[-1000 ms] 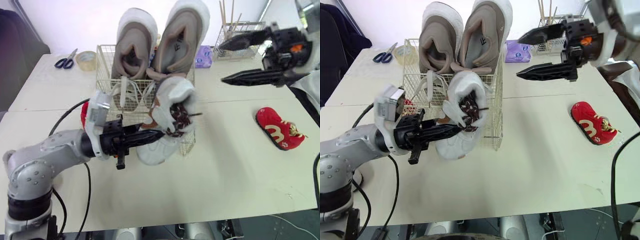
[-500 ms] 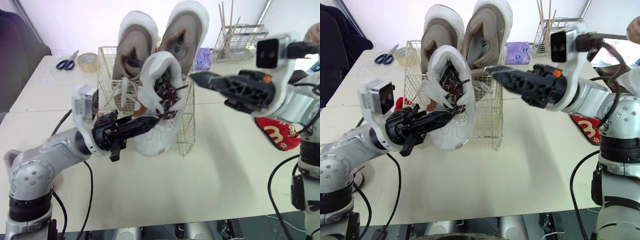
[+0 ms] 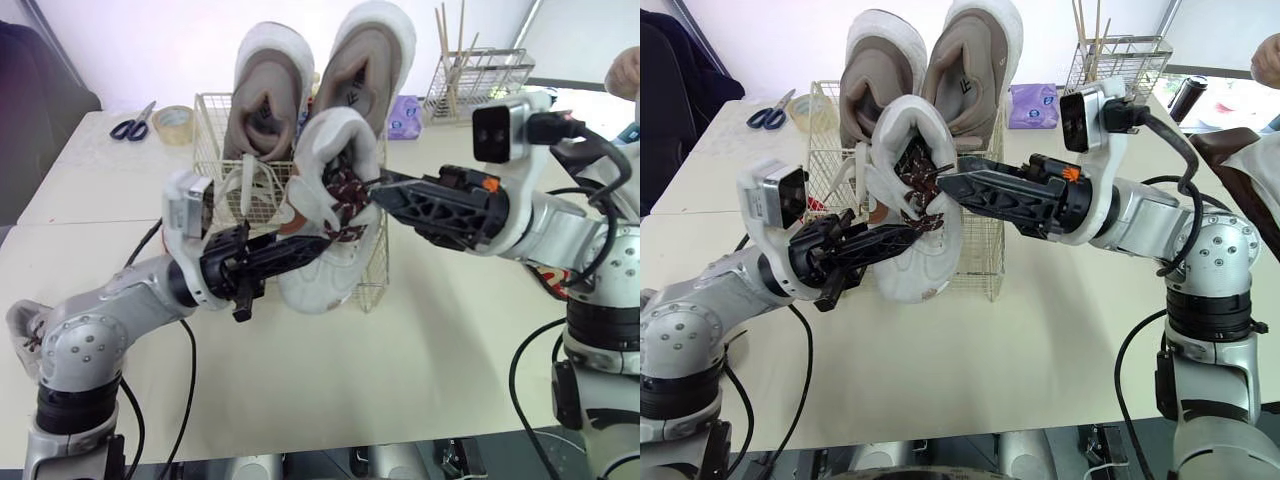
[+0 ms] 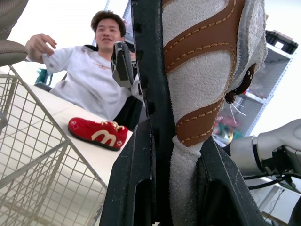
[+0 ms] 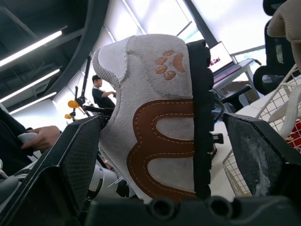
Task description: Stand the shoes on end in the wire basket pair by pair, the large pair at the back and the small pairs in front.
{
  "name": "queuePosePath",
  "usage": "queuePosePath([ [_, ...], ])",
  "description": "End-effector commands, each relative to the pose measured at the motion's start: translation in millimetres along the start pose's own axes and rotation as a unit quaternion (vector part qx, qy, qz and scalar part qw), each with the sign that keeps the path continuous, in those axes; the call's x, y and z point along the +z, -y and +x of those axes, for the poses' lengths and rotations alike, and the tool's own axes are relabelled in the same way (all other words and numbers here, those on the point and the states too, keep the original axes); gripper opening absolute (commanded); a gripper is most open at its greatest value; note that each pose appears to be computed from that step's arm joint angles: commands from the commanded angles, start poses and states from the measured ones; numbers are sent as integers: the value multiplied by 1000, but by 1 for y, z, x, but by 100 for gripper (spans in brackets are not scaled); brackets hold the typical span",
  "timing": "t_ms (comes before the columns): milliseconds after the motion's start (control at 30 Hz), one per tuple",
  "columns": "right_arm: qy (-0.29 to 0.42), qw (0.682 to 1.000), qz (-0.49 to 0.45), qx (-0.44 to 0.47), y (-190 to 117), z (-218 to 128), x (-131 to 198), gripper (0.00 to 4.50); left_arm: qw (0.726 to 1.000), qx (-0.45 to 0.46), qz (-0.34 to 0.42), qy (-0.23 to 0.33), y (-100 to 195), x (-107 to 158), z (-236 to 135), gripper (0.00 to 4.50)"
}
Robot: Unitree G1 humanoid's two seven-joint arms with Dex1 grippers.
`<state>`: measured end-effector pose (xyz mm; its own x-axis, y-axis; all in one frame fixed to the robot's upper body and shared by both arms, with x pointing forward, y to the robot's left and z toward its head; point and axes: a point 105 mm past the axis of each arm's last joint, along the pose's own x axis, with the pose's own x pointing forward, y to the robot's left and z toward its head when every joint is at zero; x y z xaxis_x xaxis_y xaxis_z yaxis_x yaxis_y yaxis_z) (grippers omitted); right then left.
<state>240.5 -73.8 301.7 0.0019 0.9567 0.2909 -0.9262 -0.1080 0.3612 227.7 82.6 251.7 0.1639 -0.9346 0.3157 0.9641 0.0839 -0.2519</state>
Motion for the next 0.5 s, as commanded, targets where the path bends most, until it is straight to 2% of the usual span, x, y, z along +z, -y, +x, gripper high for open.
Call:
queuePosePath([
  [33,-4,1000,-16,22,-11,8,3,323,1000,-15,17,9,4,5,4,31],
  [133,-13,1000,-15,21,-12,9,0,173,1000,-13,19,1,4,3,3,31],
  [233,-13,1000,-19,21,-13,8,1,48,1000,-8,19,-9,2,0,2,31],
  [267,-12,1000,-20,21,-13,8,2,23,1000,-7,19,-11,2,0,1,31],
  [333,-10,999,-21,22,-14,8,3,20,1000,-3,13,-12,0,1,-1,31],
  [400,-11,999,-26,21,-14,8,5,20,1000,-7,6,-14,1,2,-3,134],
  [433,-11,999,-29,22,-15,8,6,20,1000,-7,8,-16,1,3,-4,164],
  [500,-7,999,-41,19,-17,9,10,20,1000,7,22,-20,0,6,-8,263],
])
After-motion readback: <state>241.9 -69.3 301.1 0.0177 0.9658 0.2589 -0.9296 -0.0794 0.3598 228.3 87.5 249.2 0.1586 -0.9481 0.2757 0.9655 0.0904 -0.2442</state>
